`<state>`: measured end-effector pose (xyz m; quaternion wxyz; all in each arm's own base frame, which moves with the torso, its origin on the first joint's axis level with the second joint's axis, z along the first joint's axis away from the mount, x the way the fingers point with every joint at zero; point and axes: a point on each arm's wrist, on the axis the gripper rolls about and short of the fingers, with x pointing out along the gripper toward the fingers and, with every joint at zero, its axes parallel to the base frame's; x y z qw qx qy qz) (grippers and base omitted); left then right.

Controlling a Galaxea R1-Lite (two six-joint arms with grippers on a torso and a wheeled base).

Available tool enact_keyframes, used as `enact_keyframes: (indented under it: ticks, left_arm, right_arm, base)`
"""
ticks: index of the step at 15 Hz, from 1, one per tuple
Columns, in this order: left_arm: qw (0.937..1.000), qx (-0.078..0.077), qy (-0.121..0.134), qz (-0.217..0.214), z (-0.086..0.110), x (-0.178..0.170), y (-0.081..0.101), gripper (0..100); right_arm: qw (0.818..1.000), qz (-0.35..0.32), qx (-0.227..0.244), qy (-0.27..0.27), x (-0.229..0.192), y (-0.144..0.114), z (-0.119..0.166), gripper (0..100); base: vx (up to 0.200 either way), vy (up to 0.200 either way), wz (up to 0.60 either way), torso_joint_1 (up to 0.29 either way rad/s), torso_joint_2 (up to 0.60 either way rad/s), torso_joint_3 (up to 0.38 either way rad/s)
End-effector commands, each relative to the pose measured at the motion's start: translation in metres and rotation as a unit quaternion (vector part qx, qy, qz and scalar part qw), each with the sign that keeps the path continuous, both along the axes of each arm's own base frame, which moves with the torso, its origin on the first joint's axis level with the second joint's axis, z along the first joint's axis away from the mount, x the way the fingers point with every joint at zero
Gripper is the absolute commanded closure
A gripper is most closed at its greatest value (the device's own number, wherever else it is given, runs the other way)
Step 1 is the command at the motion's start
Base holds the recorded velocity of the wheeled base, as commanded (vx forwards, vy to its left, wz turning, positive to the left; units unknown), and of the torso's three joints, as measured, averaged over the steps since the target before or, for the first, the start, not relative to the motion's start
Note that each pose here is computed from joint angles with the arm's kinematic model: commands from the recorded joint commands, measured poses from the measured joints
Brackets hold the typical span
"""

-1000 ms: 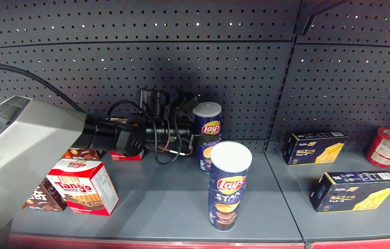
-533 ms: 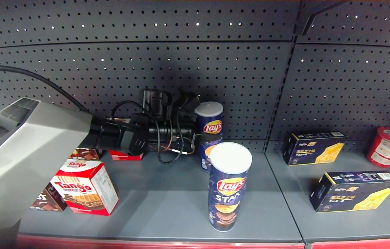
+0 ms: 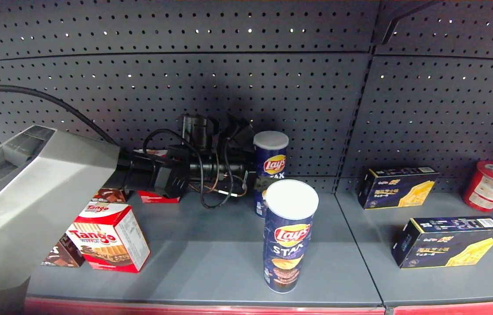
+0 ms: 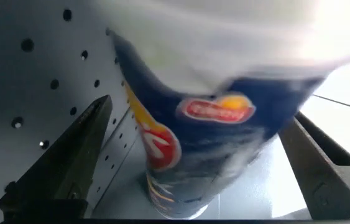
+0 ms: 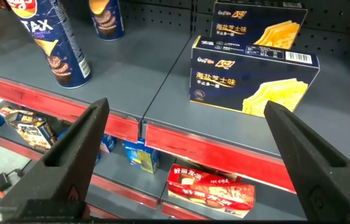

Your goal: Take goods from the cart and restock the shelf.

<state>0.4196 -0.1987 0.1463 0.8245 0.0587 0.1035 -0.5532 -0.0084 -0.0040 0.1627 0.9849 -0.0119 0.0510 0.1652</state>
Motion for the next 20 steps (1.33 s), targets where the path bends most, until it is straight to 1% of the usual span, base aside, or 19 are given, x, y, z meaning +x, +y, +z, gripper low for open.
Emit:
enact_keyframes:
  ticks: [1, 2, 3, 4, 5, 6, 8, 9, 12, 14, 15, 16, 17, 18, 19, 20]
  left_arm:
    - [1.0, 0.001, 0.001, 0.001, 0.0, -0.001, 0.001, 0]
    - [1.0, 0.002, 0.004, 0.002, -0.001, -0.002, 0.003, 0]
    - [1.0, 0.004, -0.003, 0.003, 0.005, -0.006, 0.007, 0]
    - [0.9999, 0.01, -0.008, 0.004, 0.006, -0.011, 0.011, 0]
    - [0.9998, 0.015, -0.007, 0.005, 0.006, -0.016, 0.016, 0]
    - [0.9997, 0.022, 0.0, 0.006, 0.006, -0.028, 0.021, 0]
    - [0.9995, 0.028, 0.006, 0.016, 0.009, -0.043, 0.031, 0]
    - [0.9994, 0.029, 0.007, 0.018, 0.012, -0.051, 0.035, 0]
    - [0.9988, 0.026, -0.004, 0.041, 0.028, -0.063, 0.06, 0]
    - [0.9983, 0.025, -0.007, 0.053, 0.04, -0.081, 0.074, 0]
    - [0.998, 0.025, -0.008, 0.057, 0.043, -0.086, 0.079, 0]
    - [0.9974, 0.025, -0.009, 0.066, 0.045, -0.091, 0.085, 0]
    - [0.9945, 0.032, -0.014, 0.099, 0.052, -0.105, 0.097, 0]
    - [0.9927, 0.034, -0.015, 0.115, 0.055, -0.117, 0.102, 0]
    - [0.9913, 0.036, -0.015, 0.125, 0.057, -0.128, 0.107, 0]
    - [0.989, 0.04, -0.015, 0.141, 0.058, -0.138, 0.114, 0]
  right_arm:
    - [1.0, 0.0, 0.0, 0.001, 0.0, 0.0, 0.0, 0]
    - [1.0, 0.0, -0.002, 0.002, 0.001, 0.0, 0.0, 0]
    - [1.0, 0.002, -0.003, 0.007, 0.001, 0.0, 0.0, 0]
    - [1.0, 0.005, -0.005, 0.011, 0.002, 0.001, 0.0, 0]
    - [1.0, 0.006, -0.005, 0.015, 0.003, 0.001, 0.0, 0]
    - [1.0, 0.01, -0.008, 0.022, 0.006, 0.002, 0.001, 0]
    - [0.999, 0.016, -0.012, 0.037, 0.012, 0.005, 0.002, 0]
    - [0.999, 0.024, -0.014, 0.047, 0.015, 0.007, 0.002, 0]
    - [0.996, 0.044, -0.023, 0.08, 0.031, 0.014, 0.007, 0]
    - [0.994, 0.053, -0.023, 0.088, 0.052, 0.023, 0.016, 0]
    - [0.995, 0.053, -0.021, 0.084, 0.061, 0.026, 0.021, 0]
    - [0.995, 0.052, -0.018, 0.081, 0.074, 0.032, 0.029, 0]
    - [0.994, 0.068, -0.006, 0.084, 0.093, 0.042, 0.04, 0]
    - [0.992, 0.091, -0.005, 0.092, 0.096, 0.05, 0.043, 0]
    - [0.989, 0.099, -0.005, 0.106, 0.101, 0.056, 0.042, 0]
    - [0.989, 0.087, -0.013, 0.118, 0.109, 0.059, 0.04, 0]
  base:
    - [0.0, 0.0, 0.0, 0.0, 0.0, 0.0]
    - [0.0, 0.0, 0.0, 0.0, 0.0, 0.0]
    - [0.0, 0.0, 0.0, 0.0, 0.0, 0.0]
    - [0.0, 0.0, 0.0, 0.0, 0.0, 0.0]
    - [0.0, 0.0, 0.0, 0.0, 0.0, 0.0]
    - [0.0, 0.0, 0.0, 0.0, 0.0, 0.0]
    - [0.0, 0.0, 0.0, 0.0, 0.0, 0.0]
    - [0.0, 0.0, 0.0, 0.0, 0.0, 0.0]
    - [0.0, 0.0, 0.0, 0.0, 0.0, 0.0]
    - [0.0, 0.0, 0.0, 0.0, 0.0, 0.0]
    - [0.0, 0.0, 0.0, 0.0, 0.0, 0.0]
    - [0.0, 0.0, 0.0, 0.0, 0.0, 0.0]
    - [0.0, 0.0, 0.0, 0.0, 0.0, 0.0]
    - [0.0, 0.0, 0.0, 0.0, 0.0, 0.0]
    - [0.0, 0.0, 0.0, 0.0, 0.0, 0.0]
    - [0.0, 0.0, 0.0, 0.0, 0.0, 0.0]
